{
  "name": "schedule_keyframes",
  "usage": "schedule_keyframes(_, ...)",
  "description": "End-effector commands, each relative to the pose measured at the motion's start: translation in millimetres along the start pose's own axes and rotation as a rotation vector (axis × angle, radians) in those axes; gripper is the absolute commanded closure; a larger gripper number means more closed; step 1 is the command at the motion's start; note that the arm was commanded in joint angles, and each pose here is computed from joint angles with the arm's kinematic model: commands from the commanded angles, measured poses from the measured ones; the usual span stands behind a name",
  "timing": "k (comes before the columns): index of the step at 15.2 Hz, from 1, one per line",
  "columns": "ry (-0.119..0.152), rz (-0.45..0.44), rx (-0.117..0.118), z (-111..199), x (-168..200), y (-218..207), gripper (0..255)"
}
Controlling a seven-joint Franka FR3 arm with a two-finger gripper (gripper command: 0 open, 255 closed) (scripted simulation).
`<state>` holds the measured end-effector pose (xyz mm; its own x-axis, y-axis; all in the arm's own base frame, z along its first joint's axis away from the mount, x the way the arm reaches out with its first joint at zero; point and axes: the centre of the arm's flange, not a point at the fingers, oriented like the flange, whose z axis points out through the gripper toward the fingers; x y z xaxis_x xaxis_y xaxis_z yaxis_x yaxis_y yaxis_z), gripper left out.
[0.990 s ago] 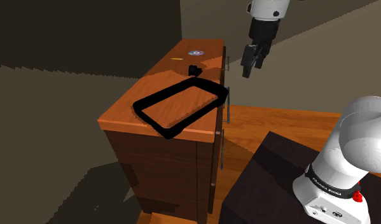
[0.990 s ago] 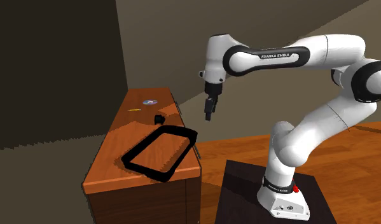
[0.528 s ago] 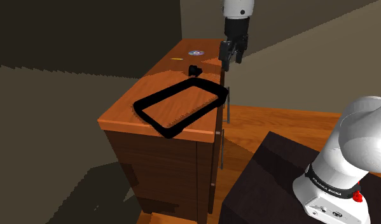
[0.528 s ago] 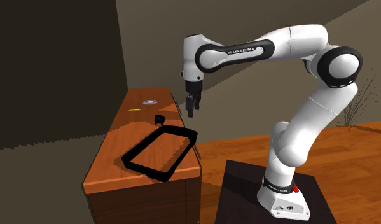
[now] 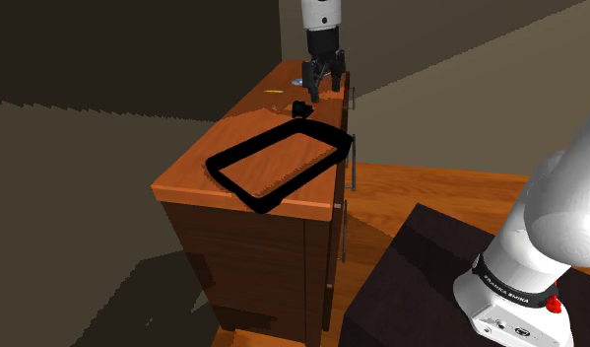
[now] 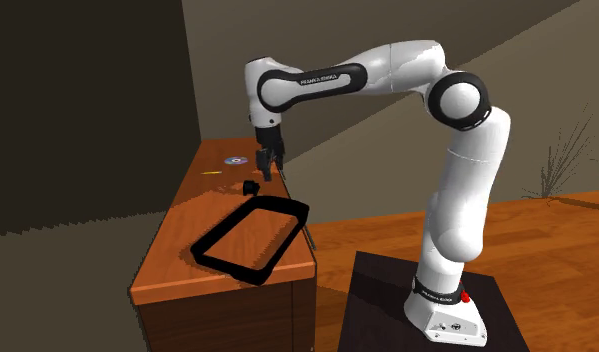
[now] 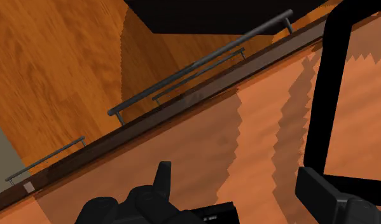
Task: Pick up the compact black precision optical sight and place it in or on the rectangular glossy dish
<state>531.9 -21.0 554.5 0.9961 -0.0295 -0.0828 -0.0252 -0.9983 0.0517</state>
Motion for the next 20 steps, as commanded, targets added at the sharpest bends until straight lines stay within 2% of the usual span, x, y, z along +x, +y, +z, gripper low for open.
schedule_keyframes(1, -0.022, -0.001, -0.002, 5, 31, 2, 0)
schedule_keyframes(5, -0.063, -0.002, -0.007, 10, 90, 5, 0)
schedule_keyframes(6, -0.066, -0.002, -0.008, 11, 95, 6, 0)
schedule_keyframes(13, -0.066, -0.002, -0.008, 51, 92, 6, 0)
schedule_keyframes(20, -0.066, -0.002, -0.008, 51, 92, 6, 0)
